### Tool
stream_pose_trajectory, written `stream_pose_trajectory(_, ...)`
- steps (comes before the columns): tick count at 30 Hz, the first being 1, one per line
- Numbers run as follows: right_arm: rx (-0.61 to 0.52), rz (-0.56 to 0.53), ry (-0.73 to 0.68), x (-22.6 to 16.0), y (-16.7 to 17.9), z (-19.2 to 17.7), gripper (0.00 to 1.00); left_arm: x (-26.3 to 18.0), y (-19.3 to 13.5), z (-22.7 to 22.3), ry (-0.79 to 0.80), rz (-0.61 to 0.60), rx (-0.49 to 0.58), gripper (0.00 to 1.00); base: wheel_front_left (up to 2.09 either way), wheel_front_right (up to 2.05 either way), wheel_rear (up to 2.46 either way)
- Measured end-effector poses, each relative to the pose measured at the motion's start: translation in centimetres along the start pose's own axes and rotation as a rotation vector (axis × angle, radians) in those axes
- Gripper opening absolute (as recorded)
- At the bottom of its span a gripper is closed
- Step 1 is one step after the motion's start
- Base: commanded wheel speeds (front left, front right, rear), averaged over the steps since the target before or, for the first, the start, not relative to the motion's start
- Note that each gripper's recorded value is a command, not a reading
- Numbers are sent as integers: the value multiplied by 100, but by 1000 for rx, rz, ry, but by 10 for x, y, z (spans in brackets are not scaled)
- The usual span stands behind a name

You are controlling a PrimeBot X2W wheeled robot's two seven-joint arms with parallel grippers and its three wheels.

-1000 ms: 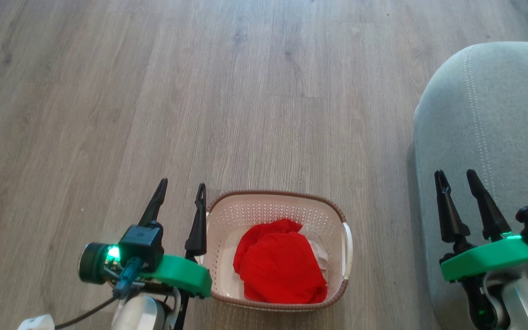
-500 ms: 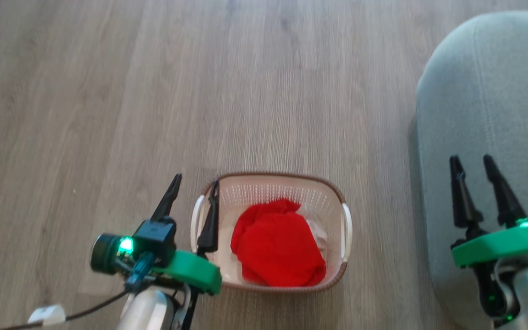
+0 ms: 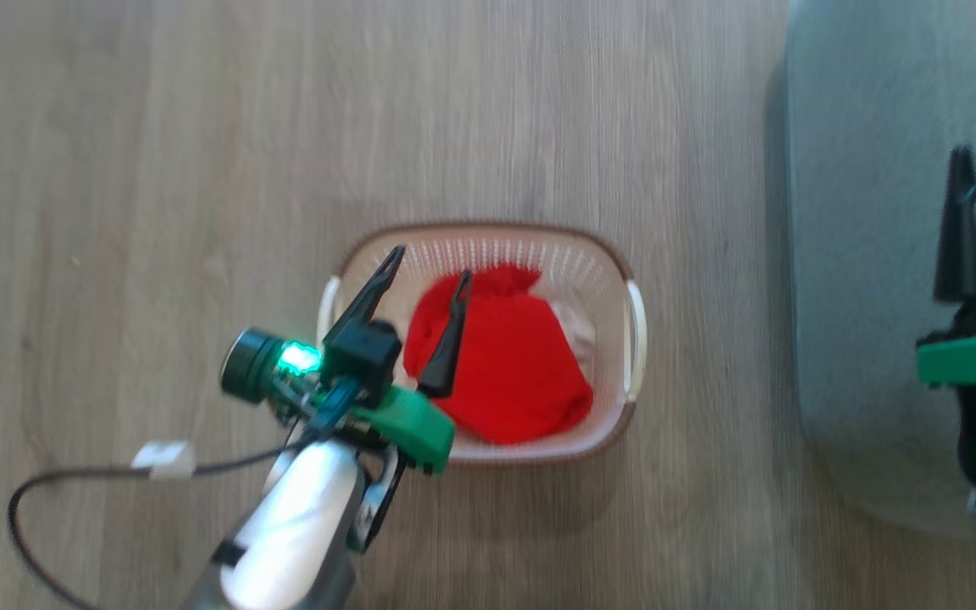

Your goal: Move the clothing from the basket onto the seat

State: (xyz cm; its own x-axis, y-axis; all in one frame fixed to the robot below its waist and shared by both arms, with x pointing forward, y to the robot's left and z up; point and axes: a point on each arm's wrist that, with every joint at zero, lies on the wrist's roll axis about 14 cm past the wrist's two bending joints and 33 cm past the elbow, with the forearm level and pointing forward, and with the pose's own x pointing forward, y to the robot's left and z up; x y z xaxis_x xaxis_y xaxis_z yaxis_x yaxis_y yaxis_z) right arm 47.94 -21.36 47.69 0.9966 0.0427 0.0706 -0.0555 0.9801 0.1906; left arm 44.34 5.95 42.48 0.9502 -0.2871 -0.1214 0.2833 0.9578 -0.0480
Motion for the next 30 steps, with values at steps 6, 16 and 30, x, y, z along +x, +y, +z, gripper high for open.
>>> stream_pose_trajectory(6, -18, -5, 3, 17, -7, -17, 100, 25, -12, -63, 161, -92, 23, 100, 0, 0, 0)
stream_pose_trajectory(16, -37, 21, 98, 31, -8, -82, 100, 42, -21, -216, 546, -276, 134, 100, 0, 0, 0)
stream_pose_trajectory(30, -40, -61, 224, 18, -24, -147, 100, 64, -28, -321, 813, -389, 239, 100, 0, 0, 0)
